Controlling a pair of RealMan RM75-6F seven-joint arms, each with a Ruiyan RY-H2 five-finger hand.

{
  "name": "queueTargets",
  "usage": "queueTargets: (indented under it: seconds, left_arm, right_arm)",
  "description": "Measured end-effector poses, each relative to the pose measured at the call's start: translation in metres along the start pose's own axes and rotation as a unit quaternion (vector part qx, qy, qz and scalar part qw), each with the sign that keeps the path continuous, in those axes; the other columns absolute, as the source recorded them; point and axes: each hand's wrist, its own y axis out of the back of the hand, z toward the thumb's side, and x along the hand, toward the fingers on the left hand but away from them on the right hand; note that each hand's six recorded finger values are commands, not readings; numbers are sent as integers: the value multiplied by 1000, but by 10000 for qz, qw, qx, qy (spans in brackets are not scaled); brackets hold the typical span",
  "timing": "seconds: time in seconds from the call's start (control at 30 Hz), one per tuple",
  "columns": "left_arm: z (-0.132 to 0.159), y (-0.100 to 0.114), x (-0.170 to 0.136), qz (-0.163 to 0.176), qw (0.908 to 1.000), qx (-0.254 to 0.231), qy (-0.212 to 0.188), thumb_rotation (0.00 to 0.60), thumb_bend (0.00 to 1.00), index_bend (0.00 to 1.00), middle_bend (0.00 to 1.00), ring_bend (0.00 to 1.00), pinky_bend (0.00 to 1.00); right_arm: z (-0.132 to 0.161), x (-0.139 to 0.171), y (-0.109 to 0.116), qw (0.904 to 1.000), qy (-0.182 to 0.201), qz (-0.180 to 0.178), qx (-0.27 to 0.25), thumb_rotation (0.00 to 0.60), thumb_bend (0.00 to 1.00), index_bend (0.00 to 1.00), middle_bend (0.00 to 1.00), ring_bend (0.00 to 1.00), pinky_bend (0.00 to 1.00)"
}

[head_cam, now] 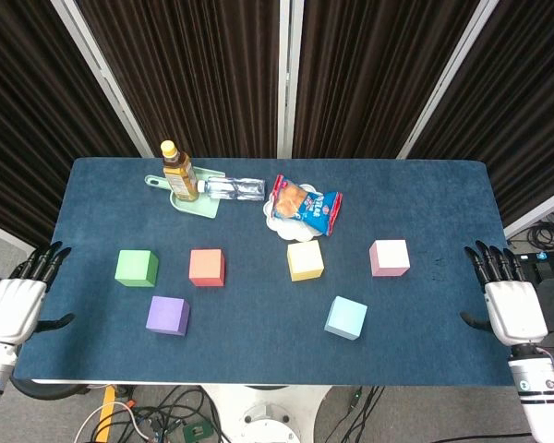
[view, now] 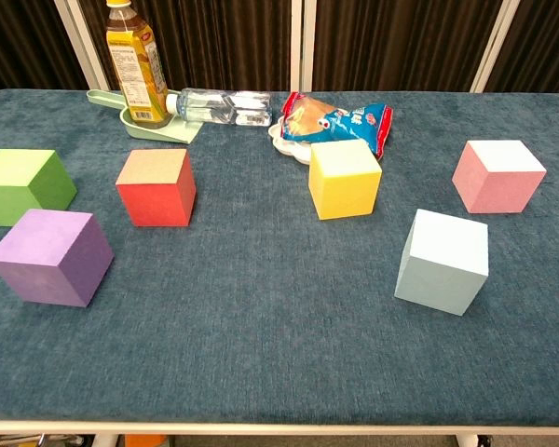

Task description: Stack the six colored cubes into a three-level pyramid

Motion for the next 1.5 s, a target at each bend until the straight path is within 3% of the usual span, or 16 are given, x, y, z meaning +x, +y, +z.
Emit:
queueTargets:
  seconds: [0.23, 0.67, 0.8, 1.1, 1.27, 1.5]
  left_arm:
    - [6, 0, 2, 20, 9999, 111, -41, 600, 0, 0, 29, 15, 216]
    - [44, 9, 15, -132, 9981, 214, -571, 600, 0, 0, 86, 15, 218]
    - [63, 2, 29, -185, 9971, 334, -666, 600, 0, 0, 102, 15, 218]
    - [125, -12, 66, -374, 9931, 16, -1115, 600, 0, 0, 102, 15, 203]
    - [148, -24, 76, -605, 9904, -143, -1238, 600, 0, 0, 102, 15, 180]
    - [168, -41, 85, -653, 9888, -59, -1344, 600, 0, 0, 102, 15, 178]
  right_arm:
    - [-1, -3, 0, 10000, 37, -6, -62, 600, 0, 0, 0, 0, 0]
    - [-6, -5, 35, 9983, 56, -196, -551, 600, 0, 0, 0, 0, 0]
    - [-8, -9, 40, 9985, 4, -221, -511, 600, 0, 0, 0, 0, 0]
    - [-11, -19, 49, 9979, -79, -262, -583, 600, 0, 0, 0, 0, 0]
    - [-14, -26, 51, 9978, -77, -232, -610, 600, 0, 0, 0, 0, 0]
    - [-16, -36, 58, 9980, -51, -222, -593, 600, 0, 0, 0, 0, 0]
